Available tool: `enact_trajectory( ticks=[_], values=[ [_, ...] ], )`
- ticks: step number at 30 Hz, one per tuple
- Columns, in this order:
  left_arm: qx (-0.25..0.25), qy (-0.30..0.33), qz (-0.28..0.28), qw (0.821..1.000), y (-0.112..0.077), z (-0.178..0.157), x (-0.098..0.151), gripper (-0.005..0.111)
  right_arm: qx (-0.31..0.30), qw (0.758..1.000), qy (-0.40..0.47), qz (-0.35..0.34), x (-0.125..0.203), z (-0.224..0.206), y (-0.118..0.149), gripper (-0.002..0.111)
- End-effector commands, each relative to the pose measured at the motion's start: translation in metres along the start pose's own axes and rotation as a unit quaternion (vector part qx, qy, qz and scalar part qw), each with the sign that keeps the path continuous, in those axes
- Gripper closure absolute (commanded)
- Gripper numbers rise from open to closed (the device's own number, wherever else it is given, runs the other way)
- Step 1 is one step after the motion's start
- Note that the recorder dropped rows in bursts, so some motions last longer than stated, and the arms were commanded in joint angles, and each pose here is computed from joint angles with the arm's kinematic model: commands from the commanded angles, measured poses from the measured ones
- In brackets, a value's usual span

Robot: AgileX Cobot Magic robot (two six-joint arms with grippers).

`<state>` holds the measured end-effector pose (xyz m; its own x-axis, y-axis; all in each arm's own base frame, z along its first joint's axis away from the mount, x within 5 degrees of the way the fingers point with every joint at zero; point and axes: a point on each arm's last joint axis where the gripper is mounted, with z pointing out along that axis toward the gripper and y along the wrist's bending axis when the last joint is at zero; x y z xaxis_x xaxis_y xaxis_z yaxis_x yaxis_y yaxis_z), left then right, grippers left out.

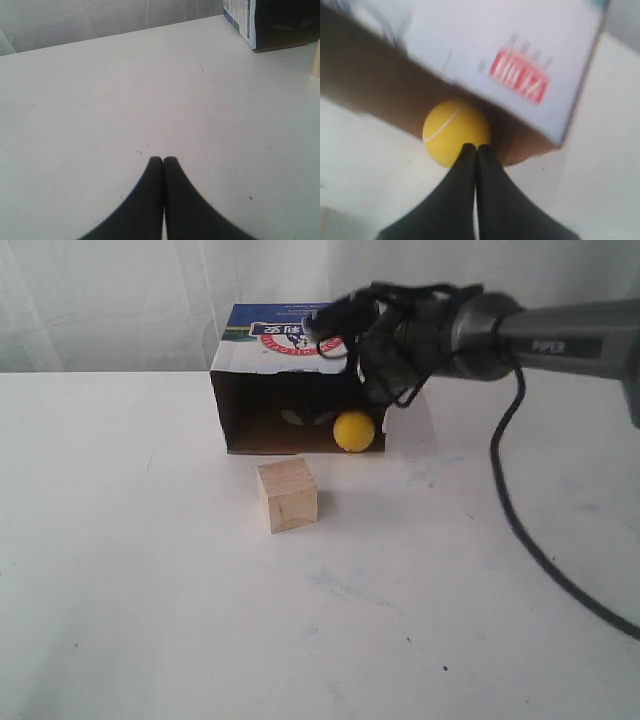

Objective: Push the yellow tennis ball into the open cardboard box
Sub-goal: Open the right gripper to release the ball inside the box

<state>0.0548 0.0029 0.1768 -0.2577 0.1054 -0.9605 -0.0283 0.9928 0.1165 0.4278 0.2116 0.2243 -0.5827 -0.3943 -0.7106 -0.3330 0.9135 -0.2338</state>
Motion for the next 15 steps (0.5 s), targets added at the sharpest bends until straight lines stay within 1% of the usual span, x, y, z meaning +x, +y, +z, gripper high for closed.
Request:
enact_trajectory(
  ticks=[1,4,8,11,15],
  values=[
    [0.001,0.000,-0.004,1.000,0.000,0.000,0.001,0.107,0.020,0.998,-0.044,0.028,-0.024,-0.057,-0.016,0.108],
    [0.001,0.000,-0.004,1.000,0.000,0.000,0.001,0.107,0.016,0.999,-0.032,0.020,-0.014,-0.067,-0.013,0.108],
    [0.001,0.000,-0.004,1.000,0.000,0.000,0.001,0.107,0.012,1.000,0.009,0.012,0.013,-0.073,-0.005,0.108],
    [0.001,0.000,-0.004,1.000,0.000,0.000,0.001,0.107,-0.011,0.999,0.020,0.024,0.037,-0.080,0.004,0.108],
    [0.001,0.000,-0.004,1.000,0.000,0.000,0.001,0.107,-0.042,0.997,0.029,0.061,0.075,-0.097,0.010,0.108]
  ],
)
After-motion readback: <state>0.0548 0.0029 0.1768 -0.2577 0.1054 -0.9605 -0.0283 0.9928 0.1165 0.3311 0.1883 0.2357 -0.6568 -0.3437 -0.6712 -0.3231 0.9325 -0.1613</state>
